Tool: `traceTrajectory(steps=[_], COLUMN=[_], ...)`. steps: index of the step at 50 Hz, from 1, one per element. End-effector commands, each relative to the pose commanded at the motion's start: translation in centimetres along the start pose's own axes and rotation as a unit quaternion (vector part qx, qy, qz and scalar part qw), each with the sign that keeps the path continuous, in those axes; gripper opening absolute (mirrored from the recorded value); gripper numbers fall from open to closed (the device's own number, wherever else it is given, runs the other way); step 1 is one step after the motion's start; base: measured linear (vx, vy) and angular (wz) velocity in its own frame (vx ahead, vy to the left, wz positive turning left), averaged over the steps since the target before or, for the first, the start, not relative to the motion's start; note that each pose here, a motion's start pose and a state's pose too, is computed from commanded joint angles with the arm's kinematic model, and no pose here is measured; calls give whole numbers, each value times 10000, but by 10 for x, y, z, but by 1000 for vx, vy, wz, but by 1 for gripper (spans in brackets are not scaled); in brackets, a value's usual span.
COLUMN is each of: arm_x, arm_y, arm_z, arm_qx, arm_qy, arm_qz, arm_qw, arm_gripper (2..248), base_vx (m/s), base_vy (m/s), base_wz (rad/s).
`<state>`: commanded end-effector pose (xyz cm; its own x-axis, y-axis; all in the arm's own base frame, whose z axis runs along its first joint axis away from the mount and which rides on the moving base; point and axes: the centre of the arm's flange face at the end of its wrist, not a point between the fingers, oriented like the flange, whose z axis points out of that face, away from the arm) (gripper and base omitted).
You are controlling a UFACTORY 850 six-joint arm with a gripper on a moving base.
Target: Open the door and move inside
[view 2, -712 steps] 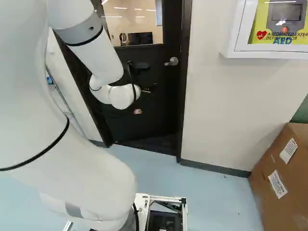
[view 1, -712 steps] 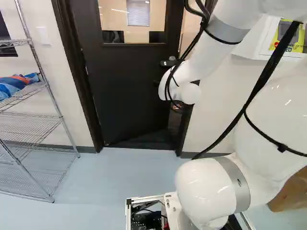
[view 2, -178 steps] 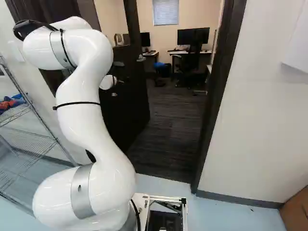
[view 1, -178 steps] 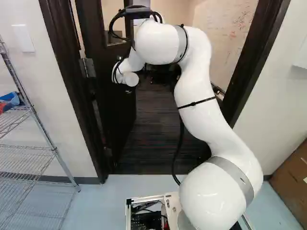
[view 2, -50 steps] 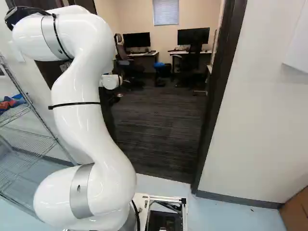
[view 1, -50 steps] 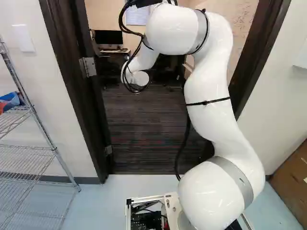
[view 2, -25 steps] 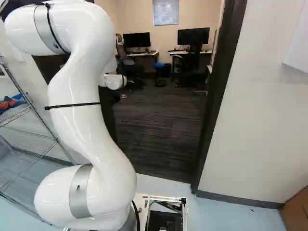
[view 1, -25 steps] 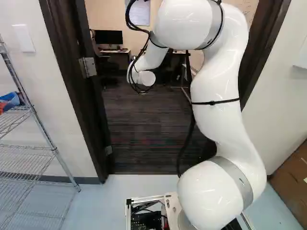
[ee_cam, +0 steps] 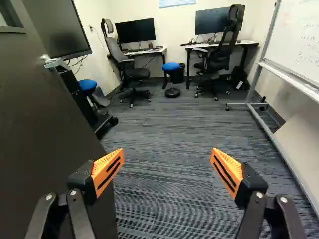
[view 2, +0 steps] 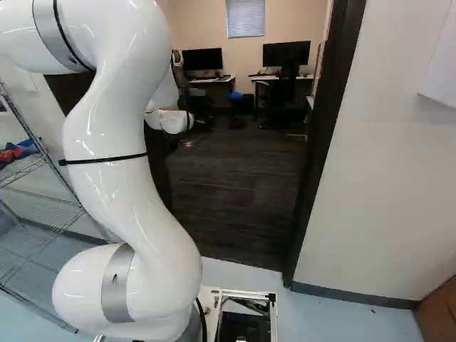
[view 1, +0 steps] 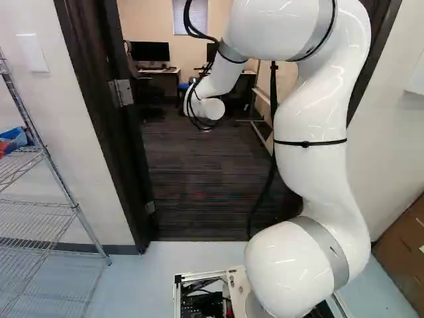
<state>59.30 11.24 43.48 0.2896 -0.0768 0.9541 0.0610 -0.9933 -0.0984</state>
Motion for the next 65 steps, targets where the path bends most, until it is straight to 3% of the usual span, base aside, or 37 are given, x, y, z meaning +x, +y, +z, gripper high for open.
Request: traceTrajectory(steps=[32,65], arm_x=[-4,-12], arm_y=[38,74], arm_z=[-44,-90], arm_qx=[118,318], arm_qy=[-92,-192], arm_qz=[-490,-1097], arm_qw=[9987,9933], arm_gripper=[247,247], base_vx=[0,0], base_vy=[0,0], base_wz=[0,0])
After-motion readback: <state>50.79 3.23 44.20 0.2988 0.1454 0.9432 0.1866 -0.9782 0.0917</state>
